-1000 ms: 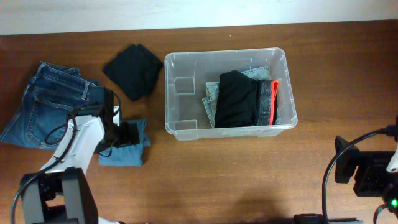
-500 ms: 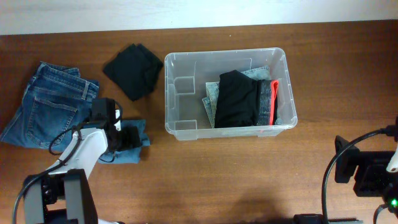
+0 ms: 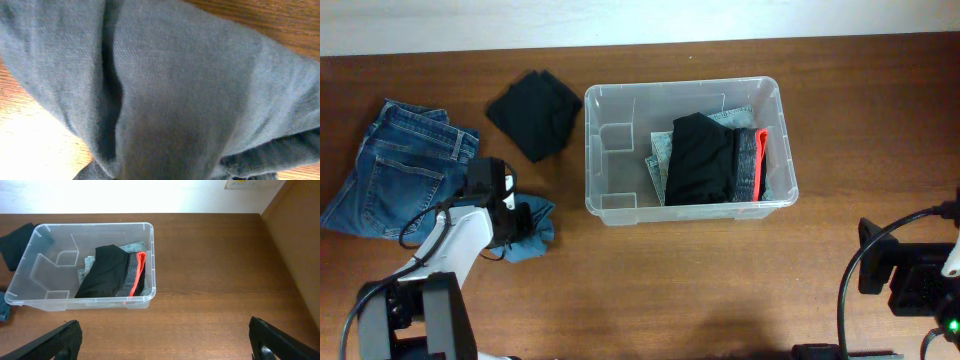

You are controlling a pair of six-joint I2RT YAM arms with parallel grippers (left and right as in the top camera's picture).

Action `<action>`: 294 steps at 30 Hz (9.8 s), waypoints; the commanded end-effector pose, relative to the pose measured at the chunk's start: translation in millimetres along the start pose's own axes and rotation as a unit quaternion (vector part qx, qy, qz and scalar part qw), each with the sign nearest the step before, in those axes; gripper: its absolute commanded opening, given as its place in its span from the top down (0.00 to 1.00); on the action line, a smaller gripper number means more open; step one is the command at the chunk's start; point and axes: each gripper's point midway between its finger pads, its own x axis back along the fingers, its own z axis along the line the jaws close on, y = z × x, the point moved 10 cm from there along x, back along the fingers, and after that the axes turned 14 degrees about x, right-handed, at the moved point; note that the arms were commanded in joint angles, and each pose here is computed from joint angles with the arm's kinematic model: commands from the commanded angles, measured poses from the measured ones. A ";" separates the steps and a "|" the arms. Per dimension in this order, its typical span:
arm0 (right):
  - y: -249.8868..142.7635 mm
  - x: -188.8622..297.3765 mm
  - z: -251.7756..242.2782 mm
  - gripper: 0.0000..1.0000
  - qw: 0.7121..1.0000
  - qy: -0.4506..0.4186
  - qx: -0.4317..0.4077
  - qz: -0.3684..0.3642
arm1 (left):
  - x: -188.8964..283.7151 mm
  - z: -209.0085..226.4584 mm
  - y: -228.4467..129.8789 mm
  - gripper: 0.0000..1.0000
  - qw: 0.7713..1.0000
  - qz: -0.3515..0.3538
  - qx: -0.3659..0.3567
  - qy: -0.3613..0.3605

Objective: Pack container
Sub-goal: 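Move the left gripper to the light-blue denim piece and grasp it, then lift the light-blue denim with the left gripper and carry over the bin, then lower the denim into the bin's left side and open the left gripper, then move the left gripper to the folded black garment and grasp it, then lift the black garment with the left gripper and carry over the bin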

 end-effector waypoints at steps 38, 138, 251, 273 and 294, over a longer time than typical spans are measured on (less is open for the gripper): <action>0.9 -0.8 -1.6 0.02 1.000 -0.008 -0.005 0.001 | 209.7 -176.8 -6.1 0.99 0.960 -0.098 -0.076 -0.250; 0.9 -0.8 -1.6 0.01 1.000 -0.008 -0.005 0.001 | 70.3 -268.6 -5.2 0.99 0.988 -0.001 -0.149 -0.050; 0.9 -0.8 -1.6 0.02 1.000 -0.008 -0.005 0.001 | -58.1 -121.4 137.1 0.34 0.992 0.111 0.016 0.061; 0.9 -0.8 -1.6 0.01 1.000 -0.008 -0.005 0.001 | -27.8 -124.5 153.7 0.99 0.994 0.095 0.020 0.054; 0.9 -0.8 -1.6 0.02 1.000 -0.008 -0.005 0.001 | 155.6 -144.8 176.7 0.99 0.998 -0.052 0.013 -0.044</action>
